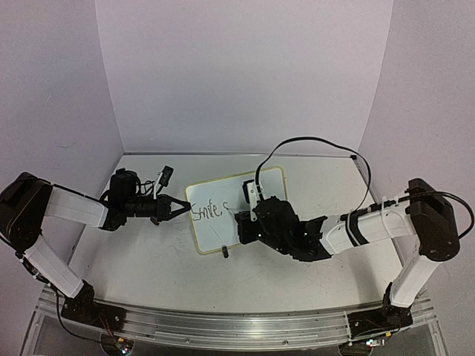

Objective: Write a sentence on the whiteboard

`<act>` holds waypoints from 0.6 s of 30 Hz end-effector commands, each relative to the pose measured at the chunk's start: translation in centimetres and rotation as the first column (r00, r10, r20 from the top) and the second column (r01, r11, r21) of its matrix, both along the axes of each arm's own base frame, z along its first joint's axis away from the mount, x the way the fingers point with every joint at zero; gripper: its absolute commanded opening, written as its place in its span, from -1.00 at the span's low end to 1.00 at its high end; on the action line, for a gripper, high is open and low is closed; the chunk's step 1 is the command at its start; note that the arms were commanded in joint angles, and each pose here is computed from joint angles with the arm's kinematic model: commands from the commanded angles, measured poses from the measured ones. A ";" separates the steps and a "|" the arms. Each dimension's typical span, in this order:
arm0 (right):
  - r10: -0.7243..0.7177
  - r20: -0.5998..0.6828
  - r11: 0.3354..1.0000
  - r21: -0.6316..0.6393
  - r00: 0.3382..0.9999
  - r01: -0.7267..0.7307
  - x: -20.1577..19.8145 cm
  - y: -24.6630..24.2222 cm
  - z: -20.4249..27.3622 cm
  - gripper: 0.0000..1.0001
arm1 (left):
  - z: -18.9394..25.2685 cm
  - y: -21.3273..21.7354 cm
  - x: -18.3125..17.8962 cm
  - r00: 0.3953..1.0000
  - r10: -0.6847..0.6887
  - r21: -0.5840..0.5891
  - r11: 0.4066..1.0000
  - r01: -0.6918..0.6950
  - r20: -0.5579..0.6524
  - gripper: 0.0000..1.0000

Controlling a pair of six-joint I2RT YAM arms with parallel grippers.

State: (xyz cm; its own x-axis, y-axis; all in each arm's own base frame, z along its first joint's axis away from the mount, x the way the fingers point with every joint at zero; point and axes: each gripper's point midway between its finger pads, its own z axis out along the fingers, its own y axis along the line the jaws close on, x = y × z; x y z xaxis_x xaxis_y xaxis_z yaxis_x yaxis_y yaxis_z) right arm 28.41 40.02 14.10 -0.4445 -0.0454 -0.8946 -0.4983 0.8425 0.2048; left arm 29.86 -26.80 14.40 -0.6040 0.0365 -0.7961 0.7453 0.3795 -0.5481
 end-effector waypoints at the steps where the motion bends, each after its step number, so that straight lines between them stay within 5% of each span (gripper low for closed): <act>1: -0.047 -0.008 0.999 -0.022 0.999 0.047 0.1 -1.5 -0.3 -1.00 | -0.1 -0.1 0.0 1.000 -0.003 0.018 1.000 0.003 -0.007 -1.00; 18: -0.001 -0.031 1.000 -0.021 1.000 0.000 -0.5 -0.3 -1.0 -1.00 | 0.1 -0.1 0.0 1.000 -0.002 0.016 1.000 0.002 -0.004 -1.00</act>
State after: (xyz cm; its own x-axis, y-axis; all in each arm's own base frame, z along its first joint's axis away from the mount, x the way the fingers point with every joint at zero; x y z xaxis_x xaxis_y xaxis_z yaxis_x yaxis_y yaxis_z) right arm 27.95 39.87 13.44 -0.4623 -0.0521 -0.8852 -0.4978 0.8413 0.2104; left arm 29.86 -26.80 14.36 -0.6067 0.0376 -0.7941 0.7434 0.3806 -0.5500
